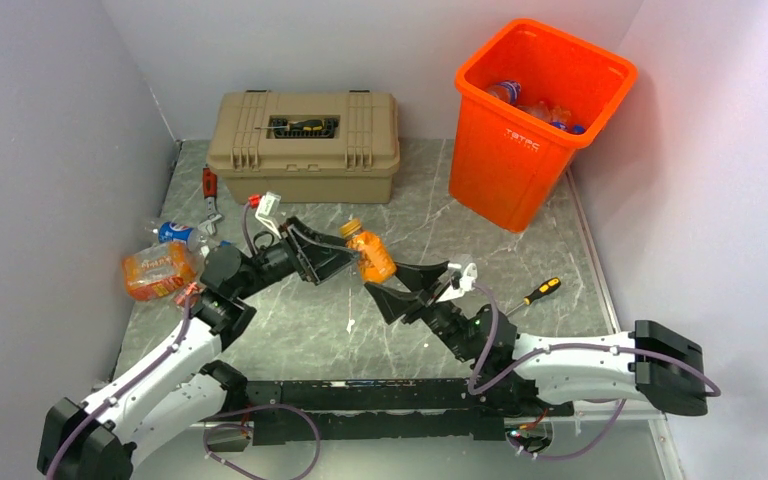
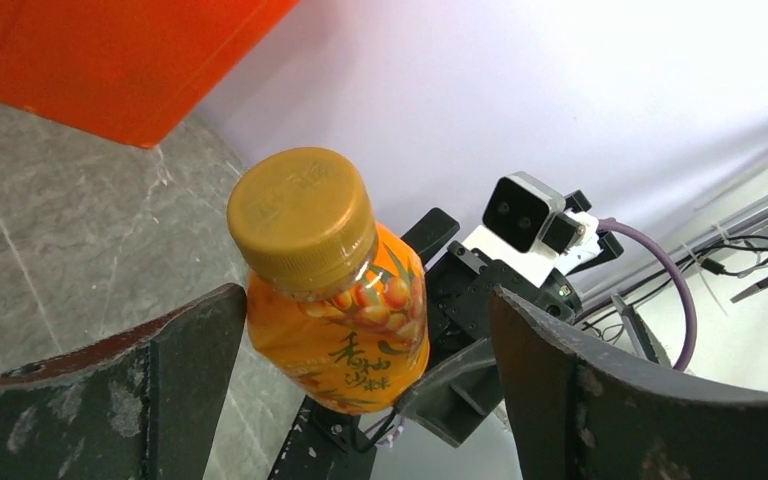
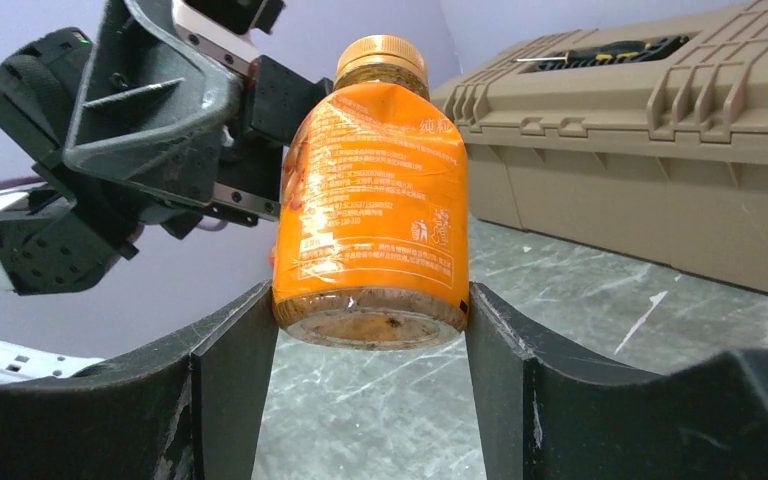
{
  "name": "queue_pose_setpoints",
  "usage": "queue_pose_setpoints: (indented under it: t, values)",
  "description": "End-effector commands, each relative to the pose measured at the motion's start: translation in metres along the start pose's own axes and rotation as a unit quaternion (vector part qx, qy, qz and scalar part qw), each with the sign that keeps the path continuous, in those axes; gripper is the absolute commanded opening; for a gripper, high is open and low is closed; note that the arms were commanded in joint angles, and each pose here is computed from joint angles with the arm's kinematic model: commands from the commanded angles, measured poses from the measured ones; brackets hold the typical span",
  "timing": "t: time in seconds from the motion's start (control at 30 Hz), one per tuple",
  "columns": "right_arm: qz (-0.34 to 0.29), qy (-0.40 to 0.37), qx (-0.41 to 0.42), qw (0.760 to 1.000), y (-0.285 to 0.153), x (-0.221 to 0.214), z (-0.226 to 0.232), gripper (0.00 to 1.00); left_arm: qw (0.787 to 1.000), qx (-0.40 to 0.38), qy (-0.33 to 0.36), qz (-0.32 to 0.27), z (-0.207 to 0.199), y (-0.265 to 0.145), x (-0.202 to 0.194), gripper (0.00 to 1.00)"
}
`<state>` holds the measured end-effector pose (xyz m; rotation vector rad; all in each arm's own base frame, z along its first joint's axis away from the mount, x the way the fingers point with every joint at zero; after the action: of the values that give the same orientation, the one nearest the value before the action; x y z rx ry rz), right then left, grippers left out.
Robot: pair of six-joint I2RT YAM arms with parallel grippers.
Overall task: Put the plastic bottles in the bin
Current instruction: Pick up the plastic bottle at the center of the board.
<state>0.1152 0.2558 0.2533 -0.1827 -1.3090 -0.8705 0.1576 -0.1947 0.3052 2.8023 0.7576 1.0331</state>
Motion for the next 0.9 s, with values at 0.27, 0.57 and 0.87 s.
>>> queue_pose_setpoints:
  t: [0.27, 0.57, 0.87]
  values:
    - [-0.037, 0.034, 0.031, 0.998, 0.023, 0.011, 0.021, 0.00, 0.999, -0.037, -0.001, 0.037, -0.002, 0.008, -0.016, 0.79]
    - [-0.009, 0.033, 0.025, 0.999, 0.026, 0.006, 0.022, 0.12, 0.997, -0.061, 0.015, 0.040, -0.011, 0.006, -0.017, 0.33]
    - [0.125, -0.033, 0.002, 0.992, 0.004, 0.030, 0.015, 1.00, 0.983, 0.036, 0.178, 0.022, -0.033, -0.013, 0.013, 0.00]
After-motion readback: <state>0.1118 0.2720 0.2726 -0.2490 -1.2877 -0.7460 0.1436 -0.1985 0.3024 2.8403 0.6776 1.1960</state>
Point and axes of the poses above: each gripper's point midway between its finger pads, its own y axis out along the fingers, its own z axis along the line the jaws close on, x = y × z, the point moved 7 cm from there along -y, back along the fingers, and after that the axes turned 4 degrees about -y, right-handed, at the moved point
